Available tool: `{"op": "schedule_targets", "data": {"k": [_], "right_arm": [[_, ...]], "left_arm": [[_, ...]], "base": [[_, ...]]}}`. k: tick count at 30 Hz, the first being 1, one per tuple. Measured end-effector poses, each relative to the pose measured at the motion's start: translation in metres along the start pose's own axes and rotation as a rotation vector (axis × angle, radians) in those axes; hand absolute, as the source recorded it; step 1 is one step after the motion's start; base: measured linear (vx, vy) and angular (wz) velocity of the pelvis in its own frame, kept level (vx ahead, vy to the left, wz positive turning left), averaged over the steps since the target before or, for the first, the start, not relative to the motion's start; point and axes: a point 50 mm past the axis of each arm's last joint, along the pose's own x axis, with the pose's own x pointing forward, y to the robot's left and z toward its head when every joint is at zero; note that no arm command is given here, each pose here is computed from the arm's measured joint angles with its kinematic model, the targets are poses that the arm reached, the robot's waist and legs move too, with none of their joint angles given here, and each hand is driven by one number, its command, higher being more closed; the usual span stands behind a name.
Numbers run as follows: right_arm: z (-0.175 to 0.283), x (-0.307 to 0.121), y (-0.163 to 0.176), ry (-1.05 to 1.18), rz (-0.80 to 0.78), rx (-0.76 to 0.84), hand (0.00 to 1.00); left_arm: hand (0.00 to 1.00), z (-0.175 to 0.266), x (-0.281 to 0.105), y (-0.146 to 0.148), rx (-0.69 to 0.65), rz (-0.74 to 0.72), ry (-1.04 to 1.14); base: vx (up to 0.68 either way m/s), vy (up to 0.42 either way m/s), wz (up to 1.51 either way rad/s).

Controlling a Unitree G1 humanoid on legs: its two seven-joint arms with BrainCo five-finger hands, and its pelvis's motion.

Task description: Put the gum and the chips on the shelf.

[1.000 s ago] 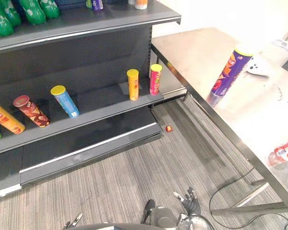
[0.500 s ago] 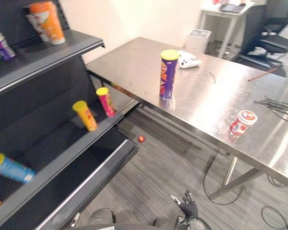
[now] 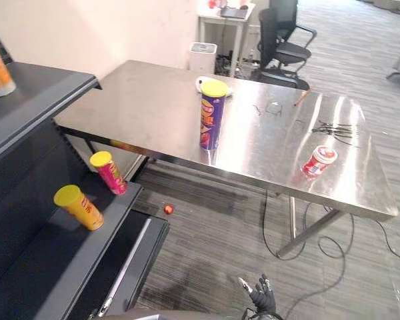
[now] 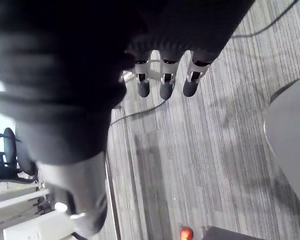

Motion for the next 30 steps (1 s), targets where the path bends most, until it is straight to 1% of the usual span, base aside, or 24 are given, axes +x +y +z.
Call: {"op": "schedule_targets", "data": {"k": [3, 5, 9, 18, 22, 26, 28, 30], "right_arm": [[0.001, 0.001, -0.003, -0.002, 0.002, -0.001, 0.00], [-0.001, 0.002, -0.002, 0.013, 0.003, -0.003, 0.00], [0.006, 0.008, -0.003, 0.000, 0.000, -0.012, 0.00], [0.001, 0.007, -0.005, 0.033, -0.043, -0.004, 0.00], [-0.003, 0.004, -0.016, 0.052, -0.140, 0.020, 0.00], [0.001, 0.006, -0.018, 0.034, -0.202, 0.031, 0.00], [0.012, 0.007, -0.026, -0.024, -0.280, 0.082, 0.00], [0.034, 0.010, -0.032, -0.126, -0.343, 0.139, 0.00]], "left_arm": [[0.00, -0.001, -0.001, 0.003, 0.019, -0.003, 0.008], [0.00, 0.004, 0.001, 0.004, 0.096, -0.026, 0.014], [0.00, 0.006, 0.003, -0.001, 0.167, -0.049, 0.040], [0.00, 0.009, 0.004, -0.002, 0.186, -0.036, 0.032], [0.00, 0.014, 0.005, 0.000, 0.236, -0.022, 0.032], [0.00, 0.014, 0.005, -0.001, 0.239, -0.023, 0.031], [0.00, 0.014, 0.005, 0.000, 0.239, -0.022, 0.032], [0.00, 0.014, 0.005, 0.000, 0.238, -0.022, 0.035]], "base": [[-0.01, -0.008, -1.15], [-0.06, -0.052, -0.91], [-0.12, -0.051, -0.36], [-0.07, -0.021, -0.12], [0.07, 0.024, 0.16], [0.15, 0.025, -0.04], [0.10, 0.040, -0.09], [0.06, 0.055, -0.10]]}}
